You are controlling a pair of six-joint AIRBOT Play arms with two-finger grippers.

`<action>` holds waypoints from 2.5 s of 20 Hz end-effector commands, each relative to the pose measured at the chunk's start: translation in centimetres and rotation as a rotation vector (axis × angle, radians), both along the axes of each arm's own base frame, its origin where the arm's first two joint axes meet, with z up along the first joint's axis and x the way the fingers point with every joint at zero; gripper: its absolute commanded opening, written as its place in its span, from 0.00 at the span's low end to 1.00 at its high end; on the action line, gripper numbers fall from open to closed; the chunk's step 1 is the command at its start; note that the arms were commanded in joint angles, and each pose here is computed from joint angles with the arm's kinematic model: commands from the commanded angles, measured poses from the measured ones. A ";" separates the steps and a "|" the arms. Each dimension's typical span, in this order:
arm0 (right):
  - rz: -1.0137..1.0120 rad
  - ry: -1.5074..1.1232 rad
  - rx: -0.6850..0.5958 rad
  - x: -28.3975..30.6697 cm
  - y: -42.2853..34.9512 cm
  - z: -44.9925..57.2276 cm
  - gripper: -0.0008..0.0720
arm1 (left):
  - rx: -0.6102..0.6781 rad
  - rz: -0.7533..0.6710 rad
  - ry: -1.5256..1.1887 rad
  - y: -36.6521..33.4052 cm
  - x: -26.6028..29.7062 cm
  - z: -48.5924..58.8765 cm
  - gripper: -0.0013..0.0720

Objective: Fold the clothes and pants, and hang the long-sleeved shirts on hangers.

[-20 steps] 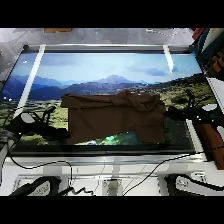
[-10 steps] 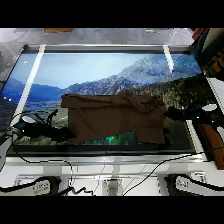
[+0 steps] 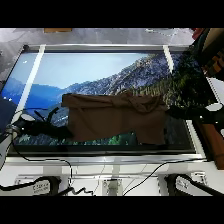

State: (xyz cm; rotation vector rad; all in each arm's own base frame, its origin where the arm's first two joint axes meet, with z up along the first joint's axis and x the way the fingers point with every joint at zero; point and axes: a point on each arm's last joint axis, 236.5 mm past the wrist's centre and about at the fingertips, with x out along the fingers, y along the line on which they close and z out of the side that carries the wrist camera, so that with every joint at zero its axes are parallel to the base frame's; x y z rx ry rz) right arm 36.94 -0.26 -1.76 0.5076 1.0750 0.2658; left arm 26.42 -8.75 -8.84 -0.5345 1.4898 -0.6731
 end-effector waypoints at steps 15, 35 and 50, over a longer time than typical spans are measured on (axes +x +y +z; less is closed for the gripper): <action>-0.105 -1.230 -0.425 -13.3 4.6 47.0 0.03 | 0.361 0.544 -1.744 5.9 0.7 55.0 0.03; -0.035 -0.265 -0.062 4.8 -1.5 21.3 0.03 | 0.109 0.345 -0.689 3.8 15.6 19.9 0.03; -0.054 -0.033 -0.109 15.6 -0.4 -0.1 0.03 | 0.185 0.531 -0.559 3.3 24.8 7.1 0.03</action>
